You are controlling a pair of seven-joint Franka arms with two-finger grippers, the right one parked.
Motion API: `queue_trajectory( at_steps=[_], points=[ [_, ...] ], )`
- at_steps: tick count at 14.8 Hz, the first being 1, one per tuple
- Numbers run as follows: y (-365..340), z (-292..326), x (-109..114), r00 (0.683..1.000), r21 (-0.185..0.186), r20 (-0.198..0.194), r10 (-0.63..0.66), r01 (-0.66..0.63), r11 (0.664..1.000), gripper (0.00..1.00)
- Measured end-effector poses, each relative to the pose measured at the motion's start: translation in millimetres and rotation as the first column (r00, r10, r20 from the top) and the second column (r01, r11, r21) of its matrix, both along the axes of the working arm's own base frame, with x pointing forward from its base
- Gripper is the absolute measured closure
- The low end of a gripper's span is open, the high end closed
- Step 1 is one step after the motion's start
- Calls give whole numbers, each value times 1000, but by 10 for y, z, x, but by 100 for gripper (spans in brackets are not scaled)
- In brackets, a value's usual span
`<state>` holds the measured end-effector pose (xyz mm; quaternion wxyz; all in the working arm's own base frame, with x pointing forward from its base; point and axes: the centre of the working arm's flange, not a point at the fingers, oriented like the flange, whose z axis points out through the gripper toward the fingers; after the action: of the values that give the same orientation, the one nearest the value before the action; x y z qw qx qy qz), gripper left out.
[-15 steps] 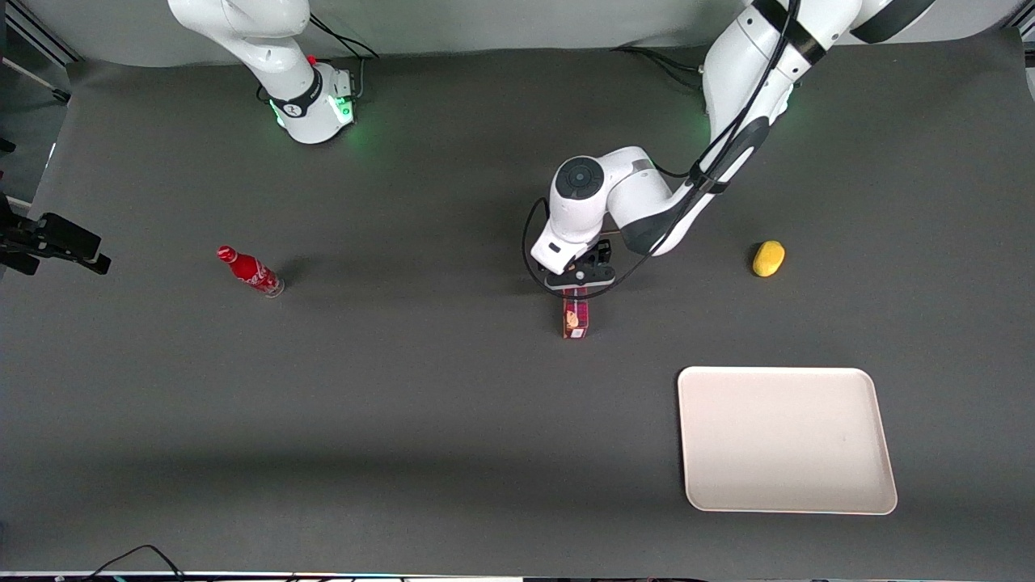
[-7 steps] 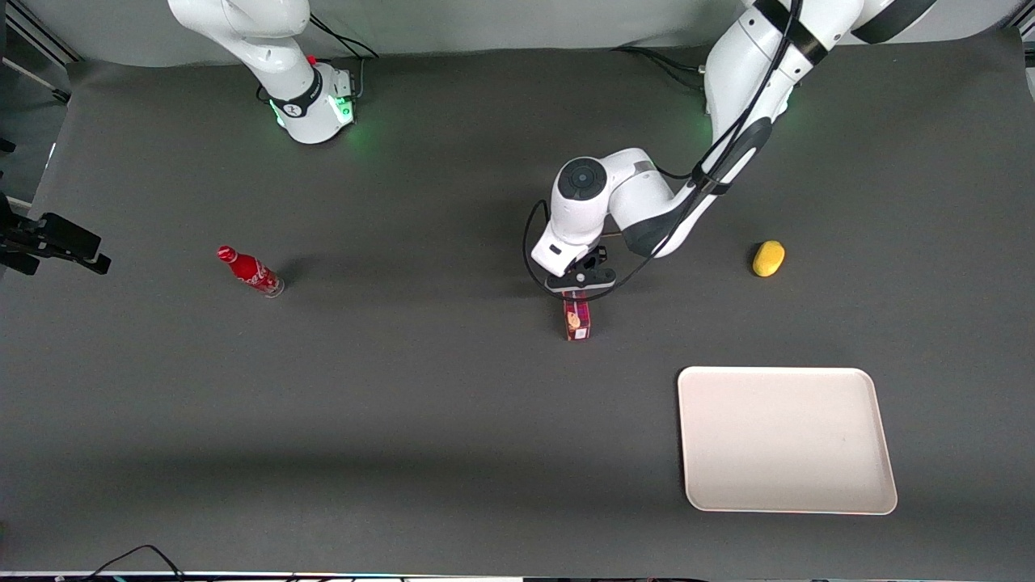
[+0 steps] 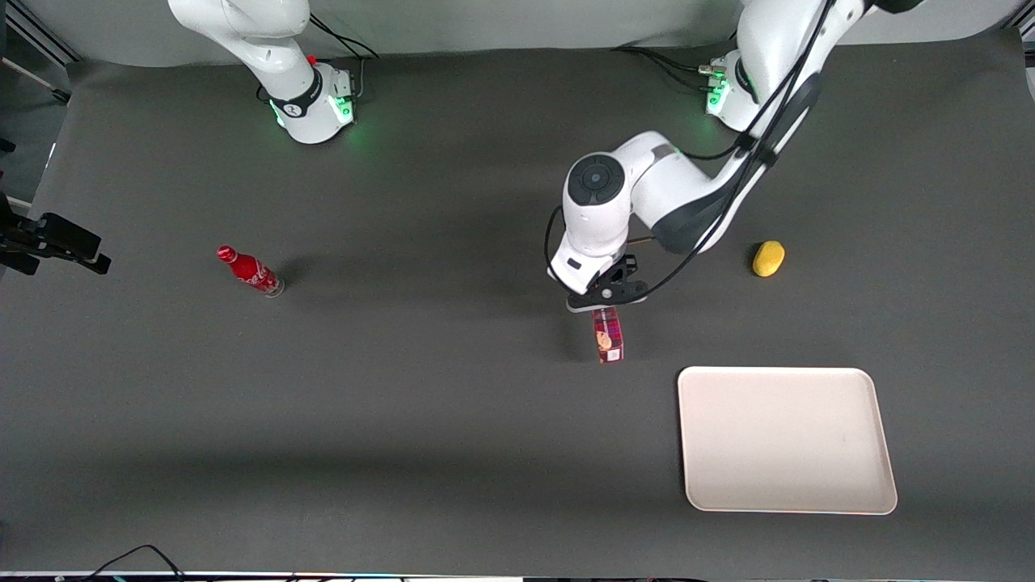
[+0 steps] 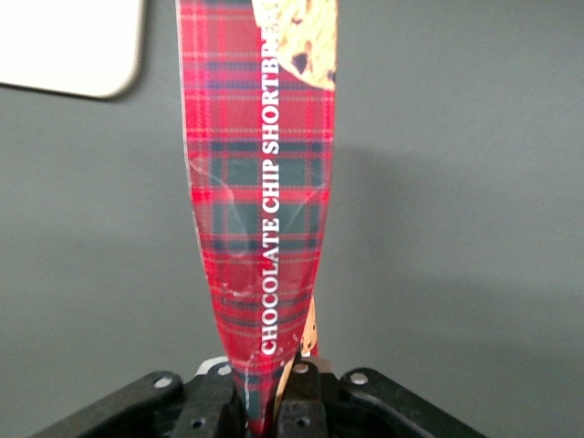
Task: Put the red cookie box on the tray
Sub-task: 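Lift the cookie box and carry it over the white tray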
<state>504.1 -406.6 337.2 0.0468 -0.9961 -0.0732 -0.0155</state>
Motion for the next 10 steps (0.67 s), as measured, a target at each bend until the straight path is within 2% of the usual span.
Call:
queue_trajectory(
  at_steps=[3, 6, 8, 10],
  points=[
    [62, 1038, 82, 1000, -10, -12, -17, 17, 1000, 87],
    [255, 1893, 91, 997, -49, -57, -49, 46, 998, 87],
    [436, 2247, 128, 996, -65, -80, -50, 44, 997, 87],
    [591, 2316, 217, 995, -63, -88, -42, 36, 997, 87]
  ],
)
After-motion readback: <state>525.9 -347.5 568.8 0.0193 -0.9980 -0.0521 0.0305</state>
